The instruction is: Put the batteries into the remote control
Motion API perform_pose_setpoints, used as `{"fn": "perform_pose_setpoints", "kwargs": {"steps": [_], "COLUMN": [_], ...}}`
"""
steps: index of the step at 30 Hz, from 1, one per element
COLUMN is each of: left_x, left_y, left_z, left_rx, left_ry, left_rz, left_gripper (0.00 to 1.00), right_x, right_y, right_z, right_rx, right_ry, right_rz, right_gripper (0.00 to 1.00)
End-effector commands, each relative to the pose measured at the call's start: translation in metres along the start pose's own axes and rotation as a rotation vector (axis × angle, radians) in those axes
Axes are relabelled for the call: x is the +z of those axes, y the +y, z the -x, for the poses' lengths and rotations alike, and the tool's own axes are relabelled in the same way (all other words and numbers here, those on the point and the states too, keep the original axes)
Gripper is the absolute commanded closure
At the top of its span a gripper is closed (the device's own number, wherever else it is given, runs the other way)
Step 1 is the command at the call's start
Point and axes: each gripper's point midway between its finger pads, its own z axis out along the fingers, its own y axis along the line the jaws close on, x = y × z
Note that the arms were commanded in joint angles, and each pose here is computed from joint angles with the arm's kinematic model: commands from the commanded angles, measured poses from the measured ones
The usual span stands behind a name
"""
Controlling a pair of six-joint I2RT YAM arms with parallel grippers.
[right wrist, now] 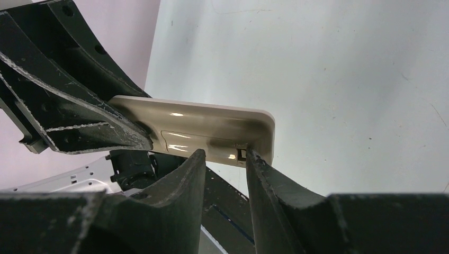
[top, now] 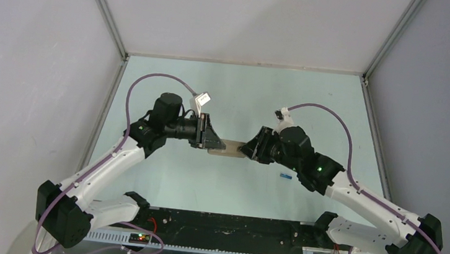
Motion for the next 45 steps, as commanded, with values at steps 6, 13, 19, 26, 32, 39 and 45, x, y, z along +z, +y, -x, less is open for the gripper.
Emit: {"fn": "perform_pose_setpoints", "kwargs": {"steps": [6,13,19,26,32,39,45], "left_x": [-0.008,-0.012,-0.012,-0.011,-0.012,-0.011,-0.010], "left_y": [-0.041,-0.061,-0.067,-0.065,-0.062,-0.062,-0.059], "left_z": [0.016,0.027,0.030,0.027,0.026,0.027,0.026], "left_rx": [0.058,0.067,0.067,0.068,0.081,0.085,0.079], "left_ry": [-0.036,-0.059,-0.065,-0.069,-0.076,-0.078,-0.077], "left_rz": [-0.124,-0.196,-0.227,-0.234,-0.226,-0.224,-0.216], "left_gripper": [1.00,1.00,1.00,1.00,1.00,1.00,1.00], "right_x": [0.014,0.014,0.012,0.001,-0.010,-0.021,-0.025], "right_y": [0.007,0.016,0.024,0.032,0.038,0.042,0.046], "right_z": [-0.004,-0.009,-0.007,-0.001,0.005,0.011,0.013], "right_rx": [0.007,0.043,0.064,0.103,0.137,0.159,0.168], "right_ry": [0.021,0.027,0.016,-0.016,-0.046,-0.076,-0.089], "right_rz": [0.047,0.126,0.186,0.273,0.344,0.408,0.455], "right_gripper": [0.62,0.62,0.62,0.62,0.61,0.61,0.60]}}
